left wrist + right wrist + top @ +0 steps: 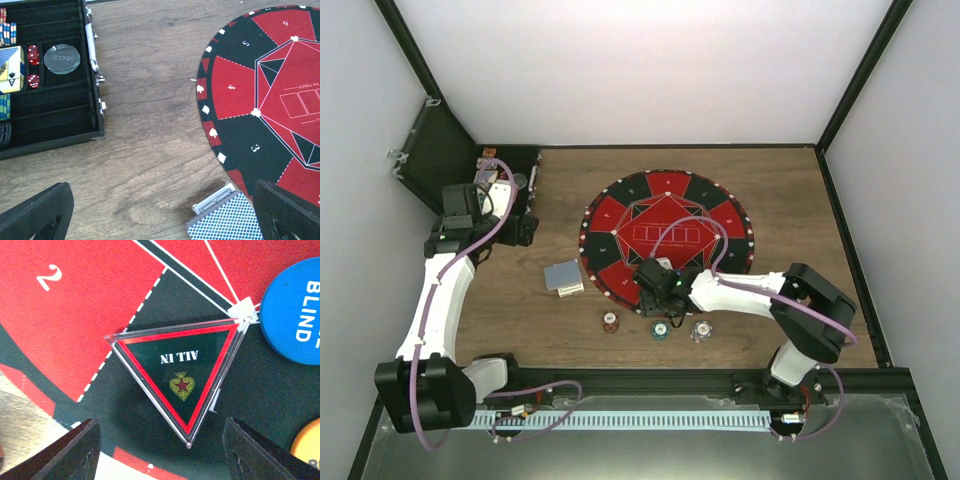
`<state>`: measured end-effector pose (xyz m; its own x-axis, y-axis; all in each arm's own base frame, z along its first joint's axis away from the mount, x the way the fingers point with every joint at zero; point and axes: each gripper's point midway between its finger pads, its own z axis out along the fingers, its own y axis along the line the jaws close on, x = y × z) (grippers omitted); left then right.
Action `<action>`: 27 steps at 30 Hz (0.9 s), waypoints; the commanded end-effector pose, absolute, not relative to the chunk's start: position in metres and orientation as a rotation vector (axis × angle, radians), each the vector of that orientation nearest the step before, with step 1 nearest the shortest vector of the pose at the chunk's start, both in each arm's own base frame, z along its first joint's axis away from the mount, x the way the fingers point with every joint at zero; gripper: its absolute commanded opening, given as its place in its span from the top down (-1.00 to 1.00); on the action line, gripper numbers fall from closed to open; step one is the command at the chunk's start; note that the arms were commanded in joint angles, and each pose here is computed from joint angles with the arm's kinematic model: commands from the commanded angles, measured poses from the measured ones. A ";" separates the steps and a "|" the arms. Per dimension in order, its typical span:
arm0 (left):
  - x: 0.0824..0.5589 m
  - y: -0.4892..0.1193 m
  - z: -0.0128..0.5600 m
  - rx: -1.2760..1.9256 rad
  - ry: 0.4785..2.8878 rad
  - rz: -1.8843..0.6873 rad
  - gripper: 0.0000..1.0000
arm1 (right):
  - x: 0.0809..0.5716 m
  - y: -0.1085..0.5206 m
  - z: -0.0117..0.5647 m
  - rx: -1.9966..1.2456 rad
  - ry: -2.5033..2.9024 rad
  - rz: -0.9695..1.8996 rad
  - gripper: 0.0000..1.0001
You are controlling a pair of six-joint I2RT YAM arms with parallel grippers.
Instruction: Distribute texas hold em gaming equipment
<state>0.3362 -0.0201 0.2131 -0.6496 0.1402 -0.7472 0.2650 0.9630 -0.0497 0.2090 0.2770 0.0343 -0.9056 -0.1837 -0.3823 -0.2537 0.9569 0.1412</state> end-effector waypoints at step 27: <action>0.328 -0.021 0.221 0.283 2.299 -0.205 -1.00 | 0.274 0.342 0.012 -0.522 2.677 0.238 0.23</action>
<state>0.3284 -0.0215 0.2060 -0.6817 0.1371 -0.7186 0.2656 0.9616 -0.0685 0.2614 0.3111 0.0225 -0.8664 -0.2807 -0.4130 -0.3321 0.9415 0.0569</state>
